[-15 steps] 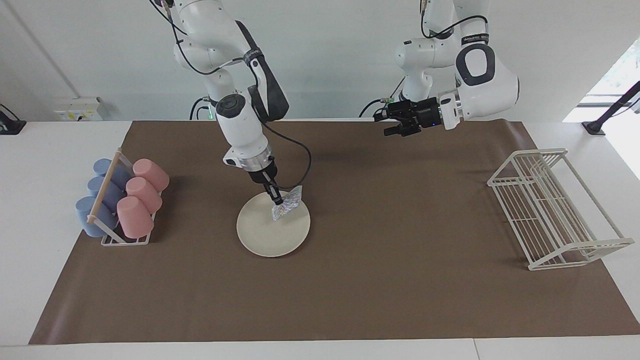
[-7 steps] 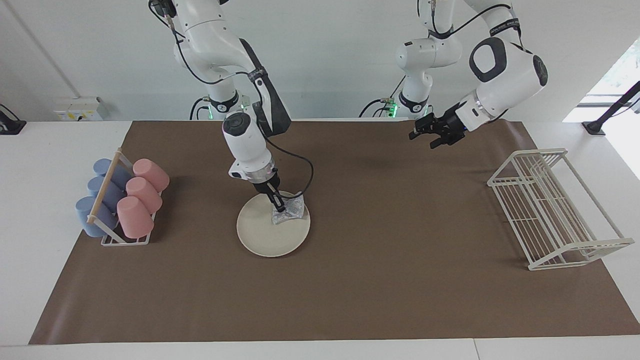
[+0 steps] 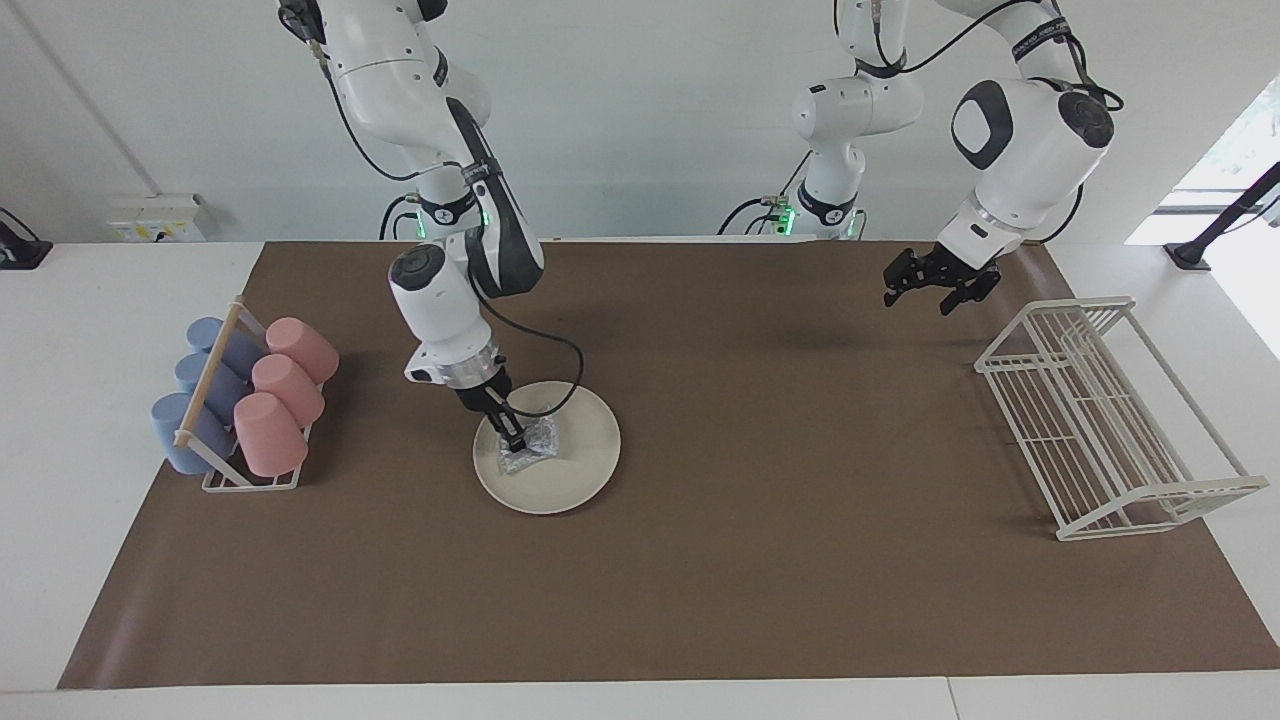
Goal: Wipe plate with sponge
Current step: 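Wipe the plate surface with the sponge in the right gripper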
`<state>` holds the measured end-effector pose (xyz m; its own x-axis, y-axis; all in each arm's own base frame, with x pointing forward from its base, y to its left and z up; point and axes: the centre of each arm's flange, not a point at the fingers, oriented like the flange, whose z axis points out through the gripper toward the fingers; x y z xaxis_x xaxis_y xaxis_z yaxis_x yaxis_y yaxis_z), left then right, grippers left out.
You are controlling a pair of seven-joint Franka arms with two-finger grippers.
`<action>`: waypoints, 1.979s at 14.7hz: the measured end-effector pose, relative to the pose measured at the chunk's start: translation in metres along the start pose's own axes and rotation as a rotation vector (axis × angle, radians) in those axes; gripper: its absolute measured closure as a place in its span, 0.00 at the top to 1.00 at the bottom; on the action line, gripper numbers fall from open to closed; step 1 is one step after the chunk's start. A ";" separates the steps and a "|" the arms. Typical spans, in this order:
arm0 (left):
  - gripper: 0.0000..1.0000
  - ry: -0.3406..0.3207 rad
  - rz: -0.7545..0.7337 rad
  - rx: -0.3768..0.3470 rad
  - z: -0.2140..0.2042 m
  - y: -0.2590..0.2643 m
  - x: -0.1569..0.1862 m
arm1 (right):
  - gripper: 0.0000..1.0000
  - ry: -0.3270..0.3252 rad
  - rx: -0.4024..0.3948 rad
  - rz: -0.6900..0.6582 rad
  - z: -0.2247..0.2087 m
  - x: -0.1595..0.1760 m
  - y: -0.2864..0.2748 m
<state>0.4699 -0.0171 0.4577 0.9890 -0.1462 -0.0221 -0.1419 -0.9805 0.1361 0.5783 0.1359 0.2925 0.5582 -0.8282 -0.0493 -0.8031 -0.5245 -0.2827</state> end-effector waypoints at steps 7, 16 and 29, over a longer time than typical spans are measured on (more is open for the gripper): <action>1.00 0.002 -0.009 0.005 -0.001 -0.005 0.000 | 0.02 -0.018 0.016 0.029 0.007 -0.048 -0.017; 1.00 0.002 -0.032 0.008 0.000 0.000 0.000 | 0.02 -0.012 0.061 0.029 0.012 -0.065 -0.026; 1.00 0.002 -0.035 0.008 0.000 0.000 0.001 | 0.02 -0.038 0.053 0.109 0.018 -0.101 -0.034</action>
<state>0.4705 -0.0173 0.4575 0.9935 -0.1116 -0.0245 -0.1076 -0.9860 0.1274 0.5535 0.2408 0.2901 0.4766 -0.8711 -0.1185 -0.8479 -0.4198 -0.3238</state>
